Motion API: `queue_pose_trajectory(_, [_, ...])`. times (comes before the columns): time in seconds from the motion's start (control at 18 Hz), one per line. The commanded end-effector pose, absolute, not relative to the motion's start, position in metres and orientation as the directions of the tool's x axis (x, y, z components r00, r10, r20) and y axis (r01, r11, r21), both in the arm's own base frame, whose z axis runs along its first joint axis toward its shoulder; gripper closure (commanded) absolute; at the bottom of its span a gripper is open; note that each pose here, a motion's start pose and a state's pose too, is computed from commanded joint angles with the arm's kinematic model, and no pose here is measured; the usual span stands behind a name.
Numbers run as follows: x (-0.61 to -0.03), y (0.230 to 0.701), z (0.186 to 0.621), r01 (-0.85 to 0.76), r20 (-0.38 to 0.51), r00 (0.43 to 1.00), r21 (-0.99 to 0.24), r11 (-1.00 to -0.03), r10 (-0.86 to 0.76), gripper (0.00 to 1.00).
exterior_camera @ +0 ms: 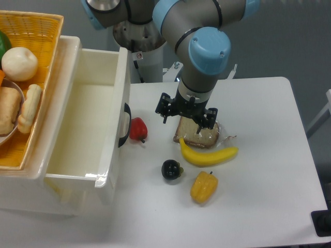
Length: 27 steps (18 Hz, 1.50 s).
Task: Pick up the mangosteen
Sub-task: 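Move the gripper down and over the dark purple mangosteen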
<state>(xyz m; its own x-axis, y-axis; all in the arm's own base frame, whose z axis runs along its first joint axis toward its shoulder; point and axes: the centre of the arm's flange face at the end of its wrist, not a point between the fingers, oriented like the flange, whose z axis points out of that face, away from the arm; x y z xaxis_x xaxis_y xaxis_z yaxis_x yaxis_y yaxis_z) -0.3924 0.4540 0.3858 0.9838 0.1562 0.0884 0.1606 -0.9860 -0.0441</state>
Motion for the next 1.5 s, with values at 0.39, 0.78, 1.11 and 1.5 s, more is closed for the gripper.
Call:
queue_pose_trajectory(0.39, [-0.391,0.462,0.349,0.163,0.116,0.980,-0.018,-0.986,0.160,0.00])
queue_pose_trajectory(0.78, [-0.382,0.498,0.279,0.293,0.160,0.940,0.074,-0.953,0.302,0.00])
queue_pose_trajectory(1.11, [-0.386,0.504,0.247,0.293,0.176,0.936,0.100,-0.951,0.307,0.00])
queue_pose_trajectory(1.5, [-0.399,0.515,0.225,0.391,0.145,0.906,0.073,-0.918,0.398,0.00])
